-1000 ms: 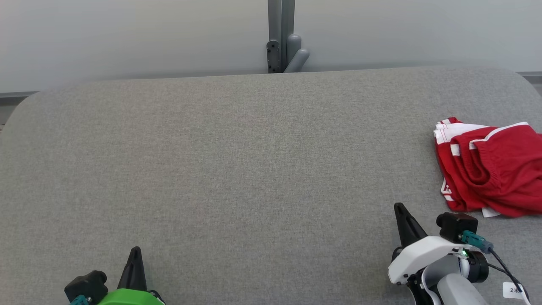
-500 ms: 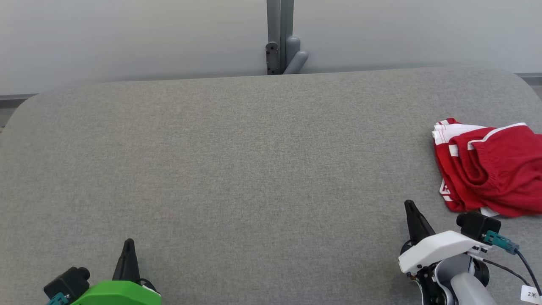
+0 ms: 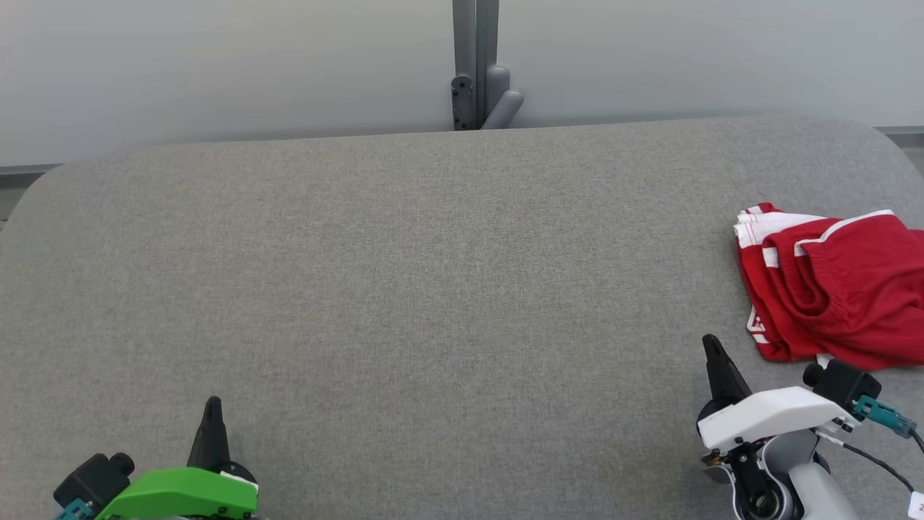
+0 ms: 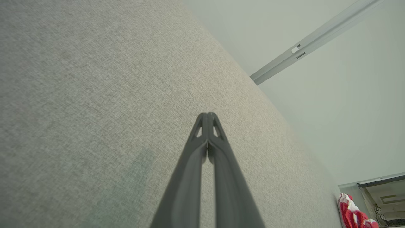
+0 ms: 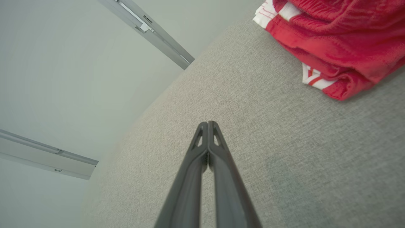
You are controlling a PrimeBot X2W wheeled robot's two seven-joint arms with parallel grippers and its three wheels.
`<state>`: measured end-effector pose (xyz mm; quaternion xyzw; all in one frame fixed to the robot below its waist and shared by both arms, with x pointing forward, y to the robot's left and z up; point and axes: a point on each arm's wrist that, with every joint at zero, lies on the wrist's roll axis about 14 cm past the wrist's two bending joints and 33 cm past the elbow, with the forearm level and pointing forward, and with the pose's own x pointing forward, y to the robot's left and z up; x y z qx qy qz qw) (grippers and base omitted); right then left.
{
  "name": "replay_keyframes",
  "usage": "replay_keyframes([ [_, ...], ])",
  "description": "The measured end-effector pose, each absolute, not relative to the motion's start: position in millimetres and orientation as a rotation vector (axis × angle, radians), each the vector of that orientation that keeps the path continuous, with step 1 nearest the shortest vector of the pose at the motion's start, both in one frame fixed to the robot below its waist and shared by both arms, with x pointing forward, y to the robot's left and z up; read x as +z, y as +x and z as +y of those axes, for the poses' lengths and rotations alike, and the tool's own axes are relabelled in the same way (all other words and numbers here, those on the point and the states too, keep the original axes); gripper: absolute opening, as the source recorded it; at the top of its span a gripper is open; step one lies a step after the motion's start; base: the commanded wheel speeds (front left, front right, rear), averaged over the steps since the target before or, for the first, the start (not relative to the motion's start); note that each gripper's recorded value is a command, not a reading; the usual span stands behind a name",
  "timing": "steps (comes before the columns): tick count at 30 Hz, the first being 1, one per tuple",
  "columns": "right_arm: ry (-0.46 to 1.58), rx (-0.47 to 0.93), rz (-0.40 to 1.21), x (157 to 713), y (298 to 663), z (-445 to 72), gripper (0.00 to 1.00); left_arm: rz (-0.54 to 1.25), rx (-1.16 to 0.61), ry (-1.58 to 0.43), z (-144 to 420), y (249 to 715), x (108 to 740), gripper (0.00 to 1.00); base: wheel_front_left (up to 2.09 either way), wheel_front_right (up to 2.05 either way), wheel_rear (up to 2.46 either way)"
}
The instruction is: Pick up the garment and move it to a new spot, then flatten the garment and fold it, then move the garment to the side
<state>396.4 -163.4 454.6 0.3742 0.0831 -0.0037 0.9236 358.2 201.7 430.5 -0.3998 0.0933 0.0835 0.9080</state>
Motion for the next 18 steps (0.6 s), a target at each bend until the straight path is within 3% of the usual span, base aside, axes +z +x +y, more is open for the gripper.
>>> replay_keyframes([
  [18, 0.996, -0.038, 0.143, 465, 396, -173, 0.00, 0.153, 0.159, -1.035, 202, 367, 446, 0.00, 0.00, 0.00, 0.00],
])
